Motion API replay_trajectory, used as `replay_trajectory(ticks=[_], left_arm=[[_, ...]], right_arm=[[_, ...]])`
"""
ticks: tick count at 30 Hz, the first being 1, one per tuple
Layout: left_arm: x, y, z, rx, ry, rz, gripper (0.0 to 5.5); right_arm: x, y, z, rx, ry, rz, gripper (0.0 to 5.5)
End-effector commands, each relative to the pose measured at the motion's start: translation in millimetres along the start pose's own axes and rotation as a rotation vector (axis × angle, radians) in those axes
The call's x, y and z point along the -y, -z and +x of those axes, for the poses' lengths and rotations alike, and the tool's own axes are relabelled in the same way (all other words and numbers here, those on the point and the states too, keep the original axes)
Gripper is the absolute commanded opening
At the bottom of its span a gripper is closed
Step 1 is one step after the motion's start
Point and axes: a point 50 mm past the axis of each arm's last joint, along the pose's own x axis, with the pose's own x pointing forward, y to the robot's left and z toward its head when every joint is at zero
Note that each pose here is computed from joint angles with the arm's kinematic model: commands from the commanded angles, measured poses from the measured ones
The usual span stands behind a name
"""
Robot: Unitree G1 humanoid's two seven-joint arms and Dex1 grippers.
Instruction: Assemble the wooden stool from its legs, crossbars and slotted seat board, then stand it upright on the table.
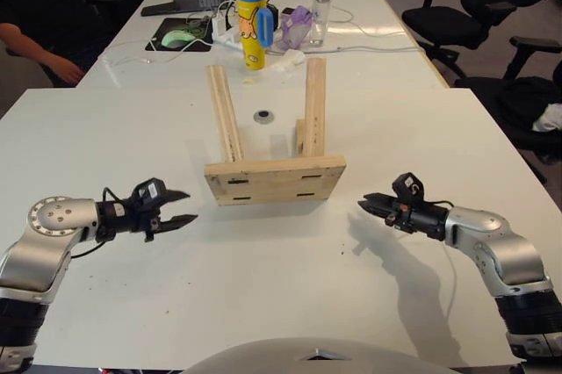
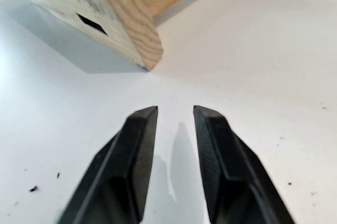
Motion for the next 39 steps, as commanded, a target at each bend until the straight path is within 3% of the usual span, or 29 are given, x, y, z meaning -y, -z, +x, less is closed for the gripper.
replay_trajectory(ticks=[1, 6, 16, 30, 34, 36, 39], left_arm=[[-11.1, -0.2, 6.9, 0.049, -0.013, 0.097, 3.3], [-13.9, 3.9, 16.2, 0.081, 0.05, 0.11, 3.88], [-15.5, 8.9, 39.1, 0.089, 0.111, 0.181, 3.88], [-18.2, 9.7, 43.3, 0.118, 0.151, 0.19, 1.74], [-17.5, 3.4, 46.6, 0.151, 0.185, 0.171, 1.5], [-15.1, 1.3, 47.2, 0.177, 0.208, 0.111, 1.41], [-16.8, -14.9, 46.9, 0.355, 0.194, -0.181, 1.34]], right_arm=[[-5.1, 3.4, 8.7, 0.024, -0.053, 0.032, 1.95], [-10.7, 2.3, 17.2, 0.015, -0.097, 0.013, 2.54], [-17.7, 2.6, 26.6, 0.0, -0.158, 0.003, 2.54], [-26.0, 20.0, 33.5, -0.037, -0.19, 0.018, 2.58], [-27.0, 24.1, 34.3, -0.047, -0.199, 0.025, 2.58], [-26.4, 24.0, 35.2, -0.046, -0.198, 0.026, 2.58], [-24.9, 23.7, 36.3, -0.038, -0.186, 0.036, 2.58]])
